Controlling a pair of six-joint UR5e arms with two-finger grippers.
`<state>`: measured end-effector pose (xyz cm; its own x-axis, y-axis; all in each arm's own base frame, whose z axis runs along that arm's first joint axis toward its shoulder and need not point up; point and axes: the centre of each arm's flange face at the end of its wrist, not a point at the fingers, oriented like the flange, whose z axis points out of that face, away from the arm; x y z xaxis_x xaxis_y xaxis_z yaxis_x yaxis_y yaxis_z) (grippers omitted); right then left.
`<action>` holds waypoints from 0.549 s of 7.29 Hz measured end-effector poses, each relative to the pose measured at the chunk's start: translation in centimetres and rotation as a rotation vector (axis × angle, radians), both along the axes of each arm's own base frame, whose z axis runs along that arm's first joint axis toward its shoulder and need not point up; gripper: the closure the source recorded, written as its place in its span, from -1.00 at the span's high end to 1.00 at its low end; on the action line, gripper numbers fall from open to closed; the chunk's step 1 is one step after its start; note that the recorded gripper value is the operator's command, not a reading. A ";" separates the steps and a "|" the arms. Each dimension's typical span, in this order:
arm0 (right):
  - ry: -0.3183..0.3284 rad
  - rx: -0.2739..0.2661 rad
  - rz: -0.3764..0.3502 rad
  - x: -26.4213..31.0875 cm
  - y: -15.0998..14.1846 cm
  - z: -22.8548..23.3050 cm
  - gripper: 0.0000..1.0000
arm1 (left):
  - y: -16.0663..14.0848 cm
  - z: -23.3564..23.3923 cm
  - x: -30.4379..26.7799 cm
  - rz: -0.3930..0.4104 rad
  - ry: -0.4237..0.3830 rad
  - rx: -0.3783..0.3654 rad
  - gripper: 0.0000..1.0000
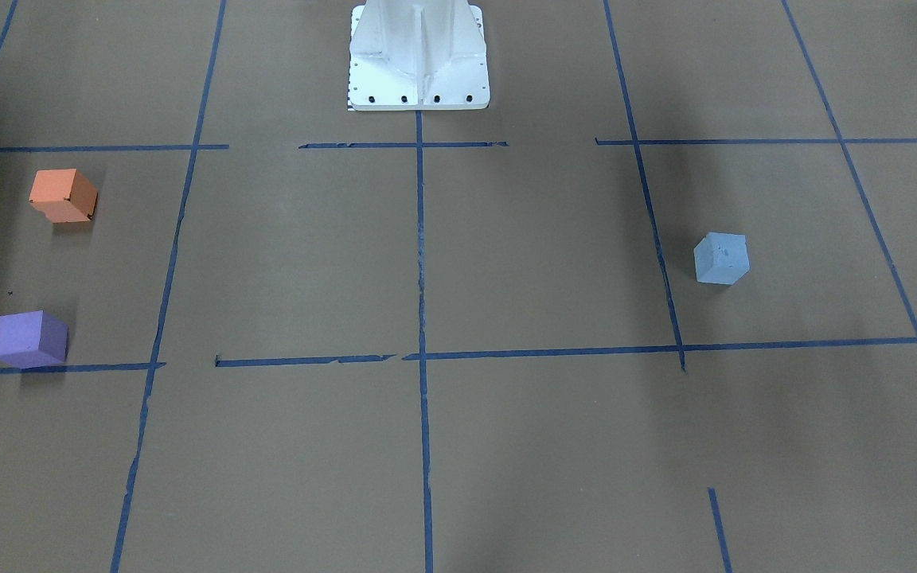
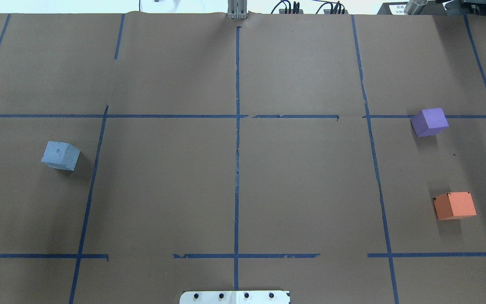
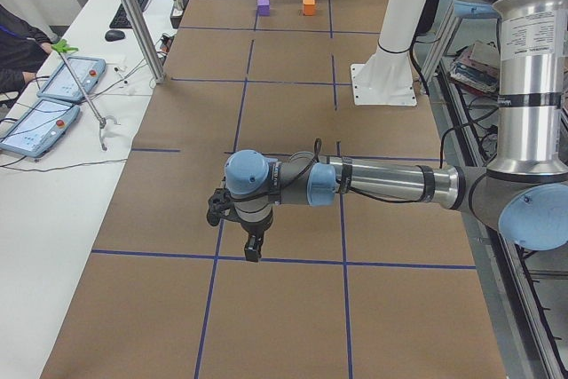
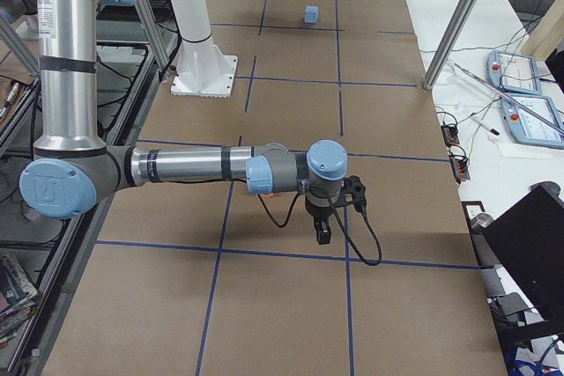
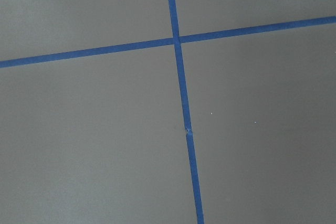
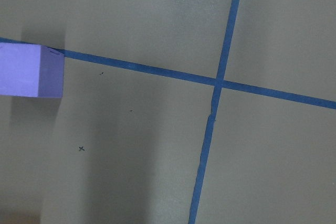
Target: Place blue block between orange and purple blocks
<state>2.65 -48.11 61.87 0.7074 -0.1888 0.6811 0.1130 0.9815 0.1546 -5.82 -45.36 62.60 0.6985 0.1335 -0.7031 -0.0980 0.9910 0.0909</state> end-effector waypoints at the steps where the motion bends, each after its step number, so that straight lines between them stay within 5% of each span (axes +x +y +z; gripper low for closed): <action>1: 0.000 0.000 0.000 0.0 0.0 0.0 1.00 | 0.1 0.3 0.0 0.002 0.000 -0.004 1.00; 4: 0.000 0.003 -0.001 0.0 0.0 -0.1 1.00 | -0.1 0.1 0.2 0.006 -0.001 0.015 1.00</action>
<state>2.65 -48.12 61.77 0.7070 -0.1909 0.6809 0.1135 0.9810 0.1572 -5.60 -45.49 62.75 0.6986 0.1480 -0.7001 -0.1036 0.9890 0.1056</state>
